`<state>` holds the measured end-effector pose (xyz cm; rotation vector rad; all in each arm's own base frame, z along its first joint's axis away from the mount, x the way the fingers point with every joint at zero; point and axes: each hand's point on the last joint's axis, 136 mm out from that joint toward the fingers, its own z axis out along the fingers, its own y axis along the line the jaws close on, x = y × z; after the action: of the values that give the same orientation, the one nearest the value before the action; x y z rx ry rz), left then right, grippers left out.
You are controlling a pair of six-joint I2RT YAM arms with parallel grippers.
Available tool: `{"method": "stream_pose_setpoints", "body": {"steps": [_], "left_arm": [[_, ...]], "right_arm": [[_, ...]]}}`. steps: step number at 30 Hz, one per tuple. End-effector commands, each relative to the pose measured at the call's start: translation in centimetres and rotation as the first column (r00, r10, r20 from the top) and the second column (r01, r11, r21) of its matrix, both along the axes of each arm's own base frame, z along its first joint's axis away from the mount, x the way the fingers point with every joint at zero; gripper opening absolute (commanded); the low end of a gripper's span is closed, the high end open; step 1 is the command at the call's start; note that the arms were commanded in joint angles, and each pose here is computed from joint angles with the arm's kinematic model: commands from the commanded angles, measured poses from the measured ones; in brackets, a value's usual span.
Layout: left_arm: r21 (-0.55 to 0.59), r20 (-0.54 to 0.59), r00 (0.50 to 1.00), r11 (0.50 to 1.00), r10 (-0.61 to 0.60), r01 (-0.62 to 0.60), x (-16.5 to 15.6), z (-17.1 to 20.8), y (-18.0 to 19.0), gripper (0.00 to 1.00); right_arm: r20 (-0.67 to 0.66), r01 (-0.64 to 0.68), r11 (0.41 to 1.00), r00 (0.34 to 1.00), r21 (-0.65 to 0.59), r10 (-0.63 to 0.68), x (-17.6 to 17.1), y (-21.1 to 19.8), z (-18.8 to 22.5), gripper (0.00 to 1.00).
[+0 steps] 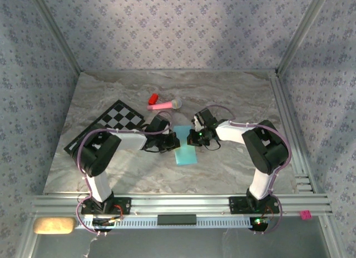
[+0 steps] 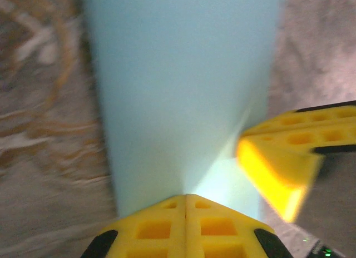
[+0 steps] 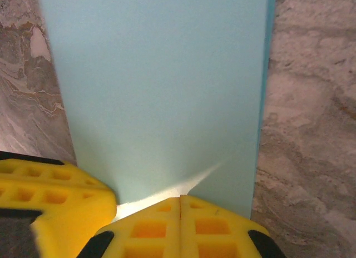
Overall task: Fold a paper plane with a square sheet of paper (pick it up from the middle)
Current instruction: First fold the square sheet of paper in half at the center of the table.
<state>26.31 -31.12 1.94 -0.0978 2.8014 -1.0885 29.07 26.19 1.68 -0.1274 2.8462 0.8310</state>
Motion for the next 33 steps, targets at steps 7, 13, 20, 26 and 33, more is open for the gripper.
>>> {"method": "stream_pose_setpoints", "body": {"steps": [7, 13, 20, 26, 33], "left_arm": [[0.101, 0.013, 1.000, 0.995, -0.013, 0.012, -0.3, -1.2, 1.8, 0.00], [-0.049, 0.013, 1.000, 0.999, -0.002, 0.003, 0.2, 3.9, -0.4, 0.03], [-0.133, -0.061, 0.998, 0.991, -0.031, 0.023, -1.1, 4.1, -2.0, 0.03], [-0.052, -0.117, 0.993, 0.999, -0.019, 0.013, -2.4, 0.7, -0.4, 0.03], [0.056, -0.127, 0.991, 0.997, -0.040, 0.047, -4.7, -2.1, 2.7, 0.04]], "right_arm": [[-0.155, 0.035, 0.973, 0.985, -0.229, -0.072, -4.0, -4.8, -5.6, 0.00], [-0.151, 0.034, 0.971, 0.986, -0.236, -0.071, -4.0, -5.0, -5.4, 0.00], [-0.154, 0.026, 0.971, 0.986, -0.239, -0.064, -4.0, -5.0, -5.5, 0.00], [-0.159, 0.025, 0.970, 0.985, -0.243, -0.065, -4.2, -5.2, -5.6, 0.00], [-0.165, 0.032, 0.970, 0.984, -0.239, -0.073, -4.5, -5.2, -5.9, 0.00]]}}
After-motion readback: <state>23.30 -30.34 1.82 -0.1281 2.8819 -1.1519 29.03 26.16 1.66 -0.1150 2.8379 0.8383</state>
